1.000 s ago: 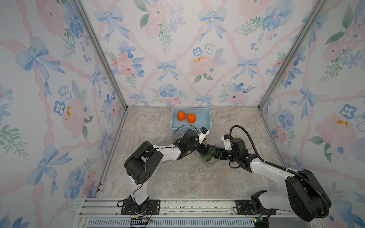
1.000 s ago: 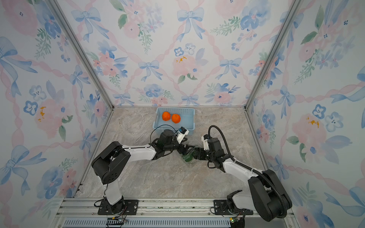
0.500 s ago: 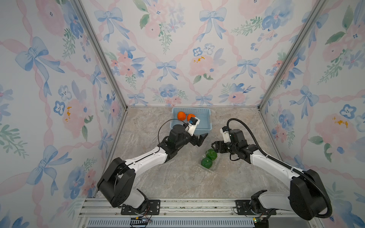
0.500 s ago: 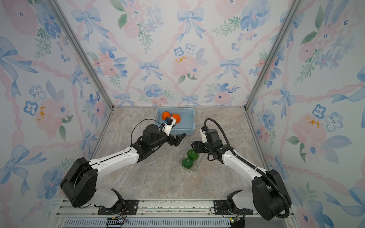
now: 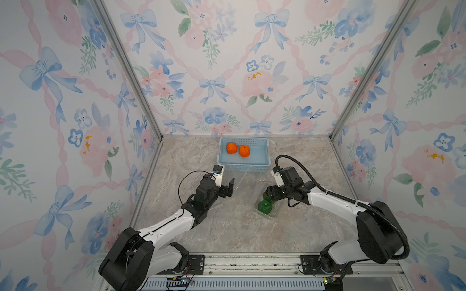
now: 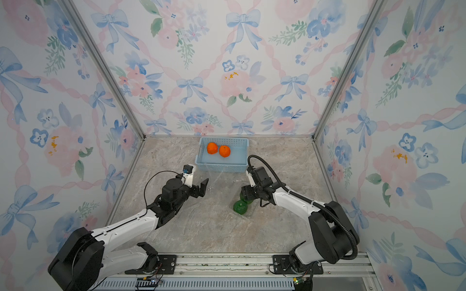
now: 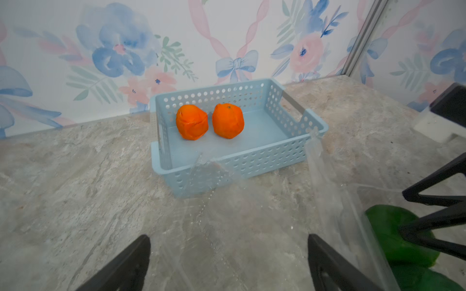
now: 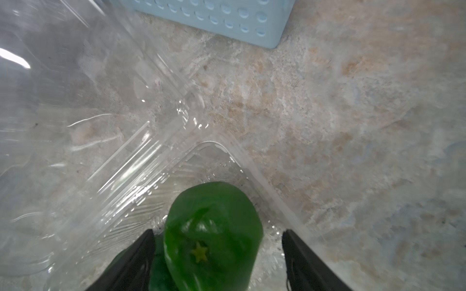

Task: Take oranges out of containers
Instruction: Pick up the orange from the packing box, then place the orange in the basket.

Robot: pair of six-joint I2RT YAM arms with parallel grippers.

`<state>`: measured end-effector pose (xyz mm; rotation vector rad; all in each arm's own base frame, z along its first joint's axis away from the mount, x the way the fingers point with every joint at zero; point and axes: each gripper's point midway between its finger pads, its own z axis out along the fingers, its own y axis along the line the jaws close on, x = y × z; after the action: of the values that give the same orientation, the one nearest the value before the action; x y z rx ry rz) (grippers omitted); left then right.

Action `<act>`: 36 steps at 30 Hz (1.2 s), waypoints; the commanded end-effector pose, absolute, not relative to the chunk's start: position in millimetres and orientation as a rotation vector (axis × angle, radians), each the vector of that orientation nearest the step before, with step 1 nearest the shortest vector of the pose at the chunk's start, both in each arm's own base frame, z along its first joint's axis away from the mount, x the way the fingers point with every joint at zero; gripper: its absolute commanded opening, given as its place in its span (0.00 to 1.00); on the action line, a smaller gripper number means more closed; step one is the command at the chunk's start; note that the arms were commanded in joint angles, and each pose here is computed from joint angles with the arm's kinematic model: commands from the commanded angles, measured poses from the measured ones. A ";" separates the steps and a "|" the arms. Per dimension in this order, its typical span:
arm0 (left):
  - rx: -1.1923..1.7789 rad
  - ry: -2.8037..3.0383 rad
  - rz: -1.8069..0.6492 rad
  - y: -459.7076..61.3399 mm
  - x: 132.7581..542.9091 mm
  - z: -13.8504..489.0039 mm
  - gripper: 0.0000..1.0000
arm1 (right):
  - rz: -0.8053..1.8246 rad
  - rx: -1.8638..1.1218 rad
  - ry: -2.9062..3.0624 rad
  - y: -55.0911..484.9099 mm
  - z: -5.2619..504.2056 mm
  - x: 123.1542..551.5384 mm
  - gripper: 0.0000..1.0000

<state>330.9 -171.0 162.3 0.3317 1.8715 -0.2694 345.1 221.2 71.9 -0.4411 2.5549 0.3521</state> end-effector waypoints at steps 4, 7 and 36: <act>0.298 1.862 -0.299 -165.6 329.4 152.7 0.98 | 0.324 -0.494 2.621 233.2 48.9 344.6 0.78; 0.318 1.856 -0.330 -167.7 326.8 147.8 0.98 | 0.305 -0.499 2.638 233.2 40.3 344.6 0.74; 0.300 1.790 -0.452 -153.6 308.0 128.1 0.98 | 0.265 -0.505 2.310 284.6 193.9 513.9 0.35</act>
<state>311.7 -156.2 118.8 0.3169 1.8269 -0.4290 485.5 290.5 249.5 -0.5201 2.1936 0.3573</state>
